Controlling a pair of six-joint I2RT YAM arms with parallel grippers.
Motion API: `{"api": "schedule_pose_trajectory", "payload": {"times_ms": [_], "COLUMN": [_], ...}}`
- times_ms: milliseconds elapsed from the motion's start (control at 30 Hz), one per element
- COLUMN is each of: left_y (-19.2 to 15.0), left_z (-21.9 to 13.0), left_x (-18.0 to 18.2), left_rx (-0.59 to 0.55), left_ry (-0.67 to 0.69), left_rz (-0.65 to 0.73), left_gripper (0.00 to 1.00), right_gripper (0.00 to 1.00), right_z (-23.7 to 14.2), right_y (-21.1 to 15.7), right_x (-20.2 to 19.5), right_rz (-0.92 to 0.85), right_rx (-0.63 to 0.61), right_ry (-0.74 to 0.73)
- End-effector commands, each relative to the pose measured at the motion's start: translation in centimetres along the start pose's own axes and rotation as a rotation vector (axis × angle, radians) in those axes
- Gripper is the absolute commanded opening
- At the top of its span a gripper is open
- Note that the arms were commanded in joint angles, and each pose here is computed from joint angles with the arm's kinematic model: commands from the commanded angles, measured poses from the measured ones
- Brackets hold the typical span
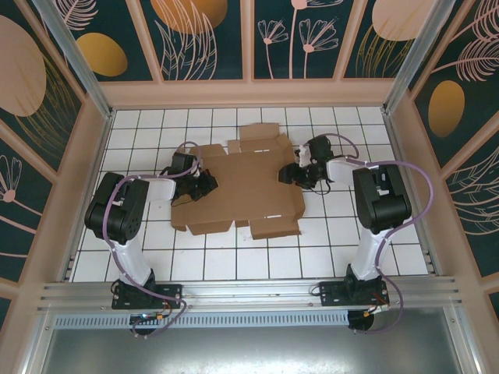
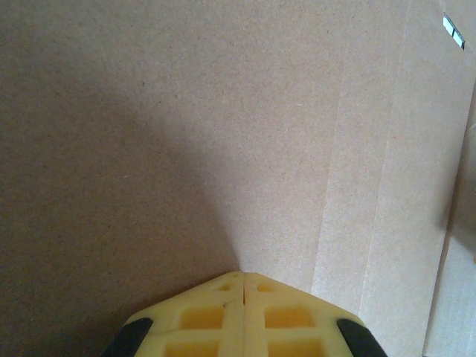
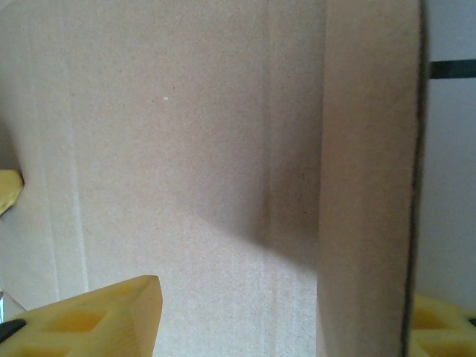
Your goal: Fold the paper box
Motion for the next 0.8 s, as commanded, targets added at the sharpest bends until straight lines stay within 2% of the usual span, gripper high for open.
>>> {"api": "schedule_pose_trajectory", "payload": {"times_ms": [0,133,233,367,467,600,767], "left_y": [-3.5,-3.5,-3.5,-3.5,-3.4,-3.4,-3.8], "left_z": [1.2,1.2,1.2,1.2,1.1,0.7,0.7], "left_x": [3.2,3.1,3.1,2.9,2.8,2.5,1.5], "left_rx": [0.140,0.142,0.143,0.145,0.142,0.133,0.142], "left_ry": [0.132,0.129,0.124,0.117,0.112,0.101,0.065], "left_rz": [-0.079,-0.077,-0.076,-0.074,-0.075,-0.075,-0.064], "left_gripper": [0.00,0.00,0.00,0.00,0.00,0.00,0.00], "right_gripper": [0.61,0.55,0.47,0.37,0.31,0.13,0.11], "right_z": [1.8,0.5,-0.5,-1.1,-0.9,-2.1,-5.0], "right_y": [-4.2,-4.0,-3.2,-2.4,-2.0,-1.1,1.1], "right_x": [-1.8,-0.1,0.4,0.5,0.4,0.1,1.5], "right_rz": [0.033,0.029,0.043,0.047,0.044,0.027,-0.008], "right_rx": [0.166,0.134,0.108,0.097,0.097,0.010,-0.108], "right_ry": [0.011,0.215,0.314,0.329,0.246,0.024,-0.202]}}
Point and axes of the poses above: each hand's point on the last joint's axis, 136 mm out from that joint toward the fingers, its own z axis out along the fingers, its own x axis along the line the jaws close on, y = z × x, the point moved 8 cm from there along -z, back along the fingers, and after that the axes turned 6 degrees about z, right-handed, at the moved point
